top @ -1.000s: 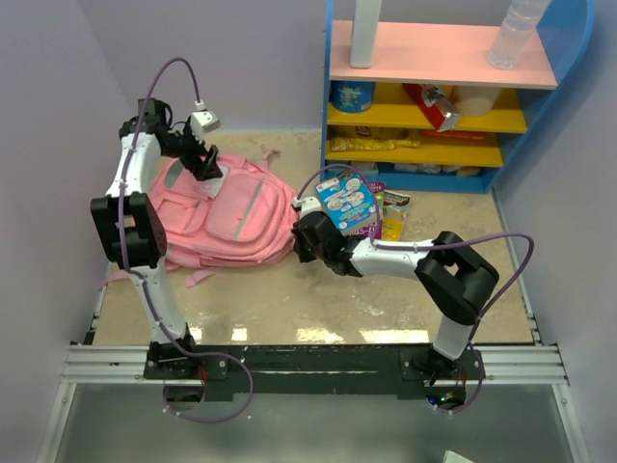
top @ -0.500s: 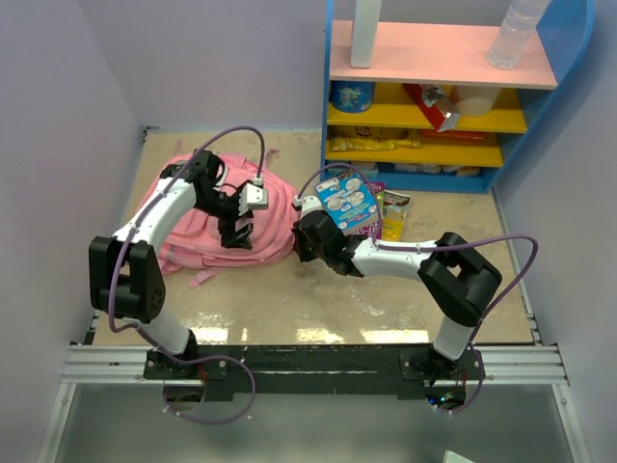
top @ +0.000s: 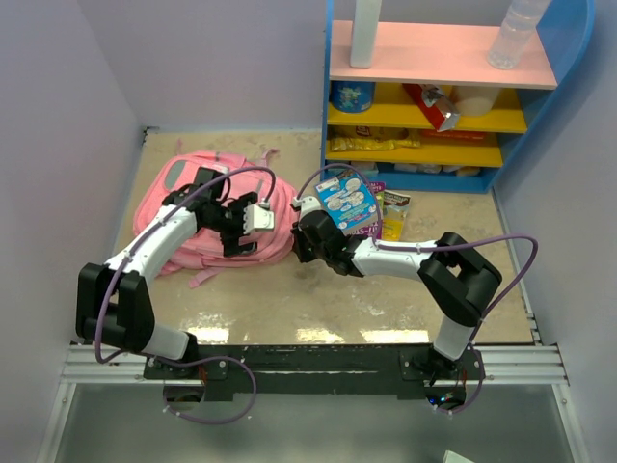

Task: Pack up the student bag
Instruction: Unzip the student bag at the center of the board.

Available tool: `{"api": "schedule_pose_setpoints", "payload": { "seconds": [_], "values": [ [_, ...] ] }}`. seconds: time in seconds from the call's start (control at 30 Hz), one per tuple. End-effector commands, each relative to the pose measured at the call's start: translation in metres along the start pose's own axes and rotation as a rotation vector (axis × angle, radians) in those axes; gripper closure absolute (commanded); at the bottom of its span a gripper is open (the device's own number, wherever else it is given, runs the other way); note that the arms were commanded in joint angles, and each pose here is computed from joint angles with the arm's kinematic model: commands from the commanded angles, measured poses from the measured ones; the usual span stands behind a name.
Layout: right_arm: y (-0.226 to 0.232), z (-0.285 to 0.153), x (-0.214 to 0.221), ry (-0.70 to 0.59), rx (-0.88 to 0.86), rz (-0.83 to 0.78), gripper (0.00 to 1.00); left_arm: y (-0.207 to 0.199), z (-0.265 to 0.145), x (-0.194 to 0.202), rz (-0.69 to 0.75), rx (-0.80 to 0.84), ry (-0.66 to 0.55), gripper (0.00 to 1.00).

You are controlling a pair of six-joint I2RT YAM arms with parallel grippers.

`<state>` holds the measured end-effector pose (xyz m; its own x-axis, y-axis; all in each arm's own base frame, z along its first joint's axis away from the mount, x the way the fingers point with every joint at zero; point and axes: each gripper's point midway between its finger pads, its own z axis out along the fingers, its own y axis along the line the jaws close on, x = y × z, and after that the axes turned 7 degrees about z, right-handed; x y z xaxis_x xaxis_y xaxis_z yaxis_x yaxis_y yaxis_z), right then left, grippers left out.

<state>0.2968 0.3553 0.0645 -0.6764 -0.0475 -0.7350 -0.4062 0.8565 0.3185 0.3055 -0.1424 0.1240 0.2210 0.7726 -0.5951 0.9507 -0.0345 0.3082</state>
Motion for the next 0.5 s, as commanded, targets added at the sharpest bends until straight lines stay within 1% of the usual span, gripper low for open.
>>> {"api": "schedule_pose_setpoints", "payload": {
  "seconds": [0.0,0.17,0.33,0.47],
  "values": [
    [0.021,-0.011,-0.023,-0.051,-0.073,-0.001,1.00,0.003,0.010,0.015,0.059,-0.056,0.056,0.00],
    [0.021,-0.013,-0.022,-0.047,-0.078,-0.003,1.00,0.017,0.014,0.021,0.082,-0.114,0.083,0.00],
    [0.021,-0.013,-0.017,-0.035,-0.086,-0.004,1.00,0.038,0.009,0.010,0.082,-0.174,0.056,0.00],
    [0.021,-0.015,-0.016,-0.031,-0.090,-0.005,1.00,0.041,0.010,0.012,0.093,-0.172,0.064,0.00]
  ]
}}
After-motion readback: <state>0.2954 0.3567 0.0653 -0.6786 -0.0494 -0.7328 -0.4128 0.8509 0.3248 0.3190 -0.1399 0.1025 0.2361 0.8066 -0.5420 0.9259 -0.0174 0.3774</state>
